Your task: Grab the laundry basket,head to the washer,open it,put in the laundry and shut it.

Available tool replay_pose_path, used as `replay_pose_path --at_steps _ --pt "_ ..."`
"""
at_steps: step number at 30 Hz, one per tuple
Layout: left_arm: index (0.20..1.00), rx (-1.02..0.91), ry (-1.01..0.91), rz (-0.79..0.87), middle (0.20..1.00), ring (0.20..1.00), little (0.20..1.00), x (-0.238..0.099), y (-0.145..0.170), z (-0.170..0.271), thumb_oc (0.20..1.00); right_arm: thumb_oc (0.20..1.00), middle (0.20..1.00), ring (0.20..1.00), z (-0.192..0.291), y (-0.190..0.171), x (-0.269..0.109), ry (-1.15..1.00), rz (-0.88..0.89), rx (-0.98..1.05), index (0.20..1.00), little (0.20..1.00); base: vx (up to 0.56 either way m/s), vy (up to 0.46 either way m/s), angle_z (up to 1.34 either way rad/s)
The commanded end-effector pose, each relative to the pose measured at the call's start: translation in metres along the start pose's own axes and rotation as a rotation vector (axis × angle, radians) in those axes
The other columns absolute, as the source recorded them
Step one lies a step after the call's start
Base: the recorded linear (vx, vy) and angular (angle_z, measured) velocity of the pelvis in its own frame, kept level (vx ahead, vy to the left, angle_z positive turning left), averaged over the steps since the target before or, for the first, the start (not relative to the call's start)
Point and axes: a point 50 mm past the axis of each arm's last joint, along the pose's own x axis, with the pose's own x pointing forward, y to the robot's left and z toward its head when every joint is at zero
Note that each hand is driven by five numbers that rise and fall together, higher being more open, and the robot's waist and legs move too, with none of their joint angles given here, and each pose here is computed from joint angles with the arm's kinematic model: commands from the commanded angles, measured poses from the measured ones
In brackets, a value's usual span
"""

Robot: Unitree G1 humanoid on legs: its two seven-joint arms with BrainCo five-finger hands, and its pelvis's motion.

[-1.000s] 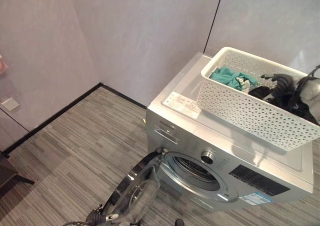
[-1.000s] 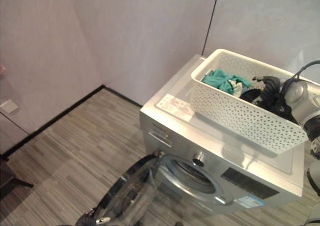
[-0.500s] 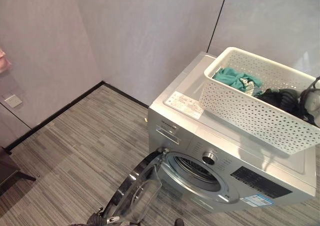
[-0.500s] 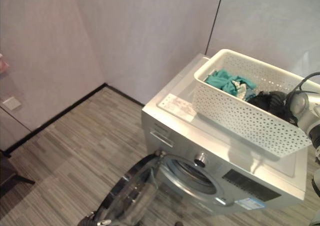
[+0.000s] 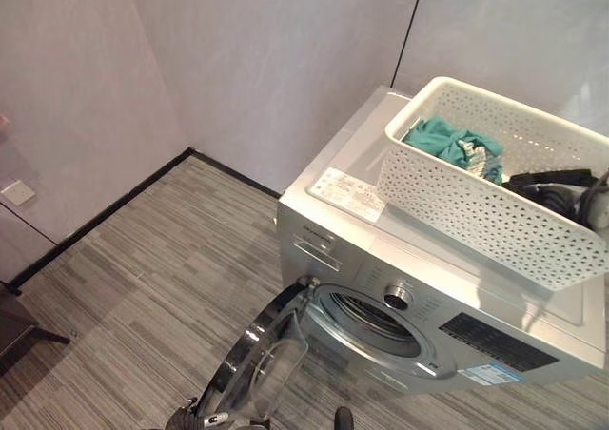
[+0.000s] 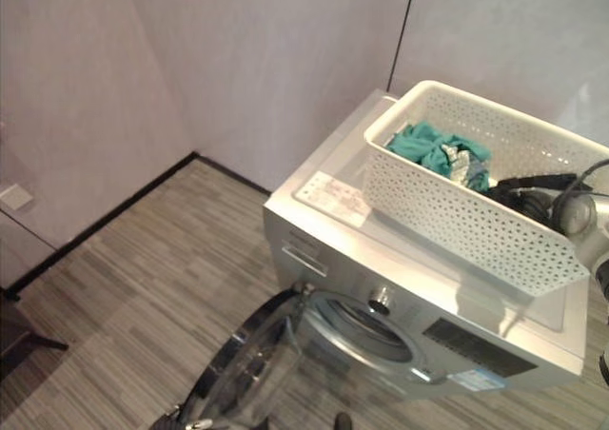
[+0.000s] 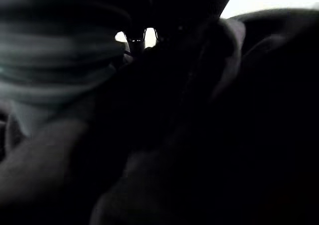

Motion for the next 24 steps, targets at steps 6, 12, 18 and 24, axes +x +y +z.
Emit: replay_pose_path --at_steps 6,12,18,24 --pt "1.0 -0.001 -0.122 -0.062 1.0 1.0 1.0 0.01 -0.021 0.043 1.0 0.2 0.2 0.2 0.014 0.058 0.014 -0.022 0.199 -0.116 0.2 0.2 -0.04 -0.009 -0.01" --pt "1.0 0.009 -0.094 -0.053 1.0 1.0 1.0 0.011 -0.023 0.039 1.0 0.2 0.2 0.2 0.011 0.041 0.016 -0.011 0.073 0.012 0.2 0.2 0.0 0.0 0.0" --pt "1.0 0.016 -0.091 -0.048 1.0 1.0 1.0 0.012 -0.025 0.04 1.0 0.2 0.2 0.2 -0.01 -0.004 0.008 0.064 -0.163 0.206 0.2 0.2 0.04 0.005 0.01" --pt "1.0 0.034 -0.083 -0.033 1.0 1.0 1.0 0.014 -0.025 0.042 1.0 0.2 0.2 0.2 -0.013 -0.078 -0.021 -0.021 -0.497 0.483 0.2 0.2 0.01 0.002 0.0"
